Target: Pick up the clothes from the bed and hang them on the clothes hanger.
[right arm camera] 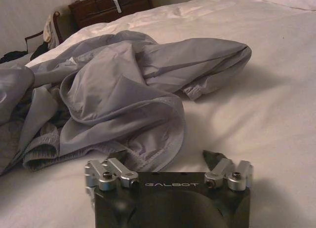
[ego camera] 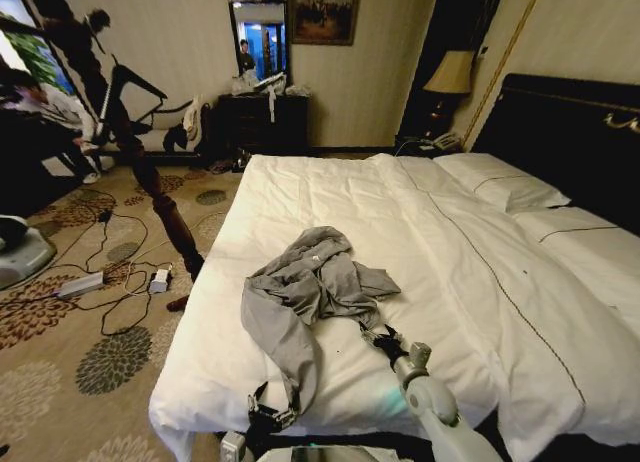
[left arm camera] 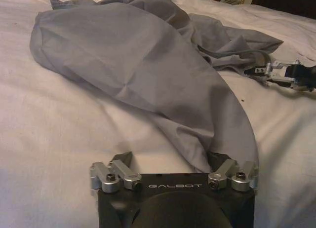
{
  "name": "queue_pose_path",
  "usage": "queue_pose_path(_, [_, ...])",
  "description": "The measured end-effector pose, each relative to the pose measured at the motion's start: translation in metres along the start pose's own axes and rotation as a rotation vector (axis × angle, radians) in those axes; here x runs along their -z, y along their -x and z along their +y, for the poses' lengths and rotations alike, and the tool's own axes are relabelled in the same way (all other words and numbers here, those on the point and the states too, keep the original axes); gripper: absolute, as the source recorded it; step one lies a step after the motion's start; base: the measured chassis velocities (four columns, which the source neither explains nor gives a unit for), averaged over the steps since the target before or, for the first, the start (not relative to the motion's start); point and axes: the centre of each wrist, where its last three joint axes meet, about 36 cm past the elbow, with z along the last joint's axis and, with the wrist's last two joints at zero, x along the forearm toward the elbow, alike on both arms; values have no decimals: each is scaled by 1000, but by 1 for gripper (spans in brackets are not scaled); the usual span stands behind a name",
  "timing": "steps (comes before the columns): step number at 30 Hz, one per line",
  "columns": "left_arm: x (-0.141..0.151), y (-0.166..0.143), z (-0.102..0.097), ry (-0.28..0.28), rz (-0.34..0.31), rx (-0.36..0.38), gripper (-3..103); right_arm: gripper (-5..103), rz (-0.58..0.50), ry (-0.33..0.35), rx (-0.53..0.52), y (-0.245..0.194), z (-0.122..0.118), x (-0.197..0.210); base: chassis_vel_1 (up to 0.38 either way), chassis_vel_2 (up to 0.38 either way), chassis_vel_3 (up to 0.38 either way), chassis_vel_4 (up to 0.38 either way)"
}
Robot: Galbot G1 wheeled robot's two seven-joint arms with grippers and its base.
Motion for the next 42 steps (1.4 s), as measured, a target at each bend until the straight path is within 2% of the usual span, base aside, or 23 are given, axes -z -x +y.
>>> queue_pose_path(2, [2, 1, -1, -8, -9, 1, 73, 74, -4, -12, 0, -1, -3, 2, 0, 0, 0, 0])
queue_pose_path(4, [4, 0, -2, -13, -14, 1, 73, 74, -6, -18, 2, -1, -5, 3, 0, 0, 0, 0])
queue_pose_path(5, [5, -1, -3, -24, -17, -2, 62, 63, -9, -33, 6, -4, -9, 6, 0, 0, 0, 0])
queue_pose_path(6, [6, -2, -3, -28, -18, -3, 62, 63, -10, -43, 9, -4, -11, 8, 0, 0, 0, 0])
queue_pose_path(7, [6, -2, -4, -32, -19, -4, 57, 57, -11, -56, 13, -5, -14, 9, 0, 0, 0, 0])
queue_pose_path(10, [7, -2, -4, -33, -20, -4, 51, 52, -9, -73, 22, -6, -18, 11, 0, 0, 0, 0])
queue_pose_path(11, [8, -3, -5, -36, -24, -5, 40, 41, -7, -89, 34, -7, -21, 13, 0, 0, 0, 0])
queue_pose_path(12, [8, -3, -5, -38, -26, -6, 40, 36, -7, -94, 39, -7, -22, 14, 0, 0, 0, 0])
queue_pose_path(13, [8, -3, -5, -38, -26, -6, 40, 36, -7, -94, 39, -7, -22, 14, 0, 0, 0, 0])
queue_pose_path(14, [9, -4, -6, -40, -29, -7, 35, 30, -5, -99, 47, -7, -23, 15, 0, 0, 0, 0])
queue_pose_path(15, [11, -5, -6, -41, -32, -10, 30, 30, -4, -101, 55, -7, -22, 15, 0, 0, 0, 0])
queue_pose_path(17, [12, -8, -5, -43, -33, -8, 19, 20, -1, -102, 66, -7, -21, 15, 0, 0, 0, 0])
queue_pose_path(18, [12, -9, -4, -45, -33, -4, 19, 14, 1, -101, 72, -7, -19, 15, 0, 0, 0, 0])
queue_pose_path(19, [12, -9, -4, -45, -33, -4, 19, 14, 1, -101, 72, -7, -19, 15, 0, 0, 0, 0])
queue_pose_path(20, [12, -10, -4, -45, -33, -3, 14, 14, 2, -100, 75, -7, -19, 14, 0, 0, 0, 0])
queue_pose_path(21, [12, -11, -2, -46, -33, 3, 8, 4, 7, -92, 85, -7, -15, 12, 0, 0, 0, 0])
queue_pose_path(24, [13, -13, 0, -44, -34, 7, 1, 2, 12, -82, 94, -7, -11, 9, 0, 0, 0, 0])
queue_pose_path(31, [24, -24, 14, -26, -63, 32, 0, 0, 5, -70, 103, -13, -5, 10, 0, 0, 0, 0])
queue_pose_path(32, [31, -29, 21, -20, -79, 44, 0, 0, 4, -79, 98, -20, -9, 13, 0, 0, 0, 0])
queue_pose_path(33, [54, -44, 36, -21, -130, 75, 0, 0, 6, -100, 86, -44, -20, 26, 0, 0, 0, 0])
queue_pose_path(34, [60, -48, 38, -24, -139, 83, 0, 0, 9, -102, 83, -51, -22, 29, 0, 0, 0, 0])
queue_pose_path(38, [72, -64, 46, -30, -166, 110, 0, 0, 33, -115, 75, -78, -27, 36, 0, 0, 0, 0])
queue_pose_path(42, [69, -85, 47, -31, -162, 130, 0, 0, 68, -153, 66, -105, -28, 34, 0, 0, 0, 0])
